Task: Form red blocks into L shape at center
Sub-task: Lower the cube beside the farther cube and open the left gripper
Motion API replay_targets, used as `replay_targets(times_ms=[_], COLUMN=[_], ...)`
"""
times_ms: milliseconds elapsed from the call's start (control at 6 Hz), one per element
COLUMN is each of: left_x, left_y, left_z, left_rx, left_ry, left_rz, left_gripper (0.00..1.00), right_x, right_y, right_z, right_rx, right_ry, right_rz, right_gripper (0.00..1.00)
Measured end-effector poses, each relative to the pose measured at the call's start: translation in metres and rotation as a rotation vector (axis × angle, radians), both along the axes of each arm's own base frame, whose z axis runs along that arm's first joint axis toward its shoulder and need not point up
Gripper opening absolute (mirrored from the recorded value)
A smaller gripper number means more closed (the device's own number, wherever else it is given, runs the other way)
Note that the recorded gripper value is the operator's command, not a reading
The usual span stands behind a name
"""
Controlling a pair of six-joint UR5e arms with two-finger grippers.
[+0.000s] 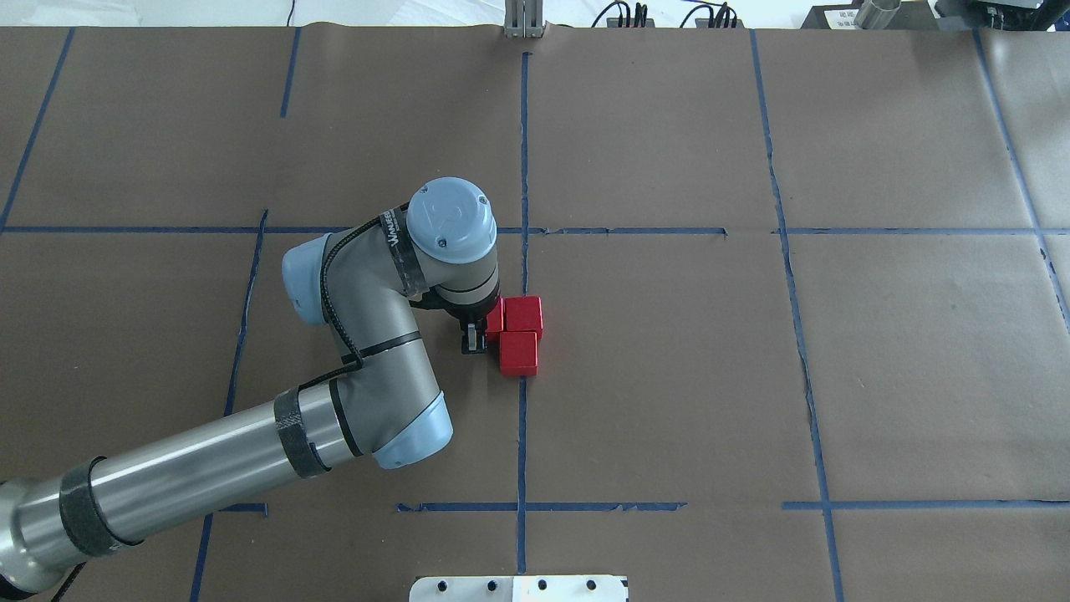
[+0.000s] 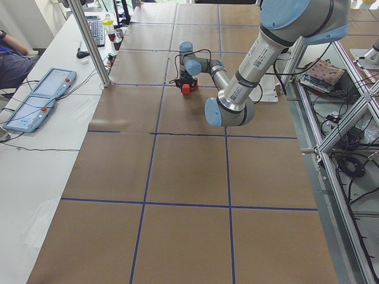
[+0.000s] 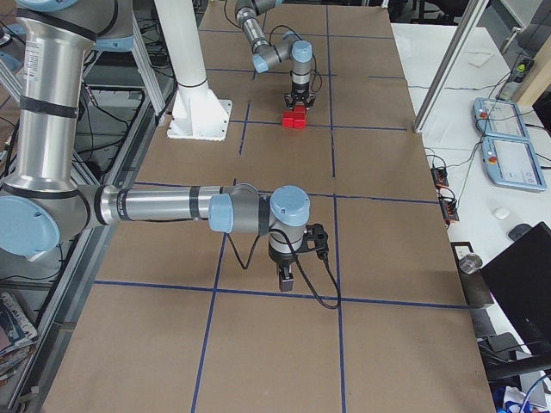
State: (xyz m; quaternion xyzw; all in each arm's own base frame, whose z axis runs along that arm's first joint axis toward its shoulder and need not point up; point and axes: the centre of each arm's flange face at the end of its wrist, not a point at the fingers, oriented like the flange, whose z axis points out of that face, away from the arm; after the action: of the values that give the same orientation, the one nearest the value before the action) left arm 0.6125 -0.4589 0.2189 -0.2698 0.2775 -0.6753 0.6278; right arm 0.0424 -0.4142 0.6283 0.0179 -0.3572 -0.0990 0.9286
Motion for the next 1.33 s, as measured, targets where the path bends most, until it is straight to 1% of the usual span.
replay_targets(times_ms=[167,333,500,1000,1167,1333], left_x=[0.0,0.0,0.0,-0.002,-0.01,-0.03], left_y=[0.0,0.0,0.0,0.0,-0.002,-0.002], left_z=[0.0,0.0,-0.001,-0.004,-0.01,-0.018], left_rx=[-0.001,-0.002,-0.001,0.013,0.022,0.041], left_ry=[-0.001,0.0,0.0,0.005,0.013,0.025], left_rz=[-0.001,-0.002,-0.001,0.012,0.015,0.037], left_gripper=[0.29,0.5,0.99,1.0,1.0,1.0], right_x=[0.0,0.0,0.0,0.0,0.0,0.0], right_y=[0.0,0.0,0.0,0.0,0.0,-0.001], right_z=[0.0,0.0,0.0,0.0,0.0,-0.001], right_rx=[0.001,0.001,0.001,0.0,0.0,0.001], right_ry=[0.0,0.0,0.0,0.001,0.002,0.001], right_rz=[-0.001,-0.001,-0.001,0.0,0.001,0.002], right_gripper=[1.0,1.0,1.0,1.0,1.0,1.0])
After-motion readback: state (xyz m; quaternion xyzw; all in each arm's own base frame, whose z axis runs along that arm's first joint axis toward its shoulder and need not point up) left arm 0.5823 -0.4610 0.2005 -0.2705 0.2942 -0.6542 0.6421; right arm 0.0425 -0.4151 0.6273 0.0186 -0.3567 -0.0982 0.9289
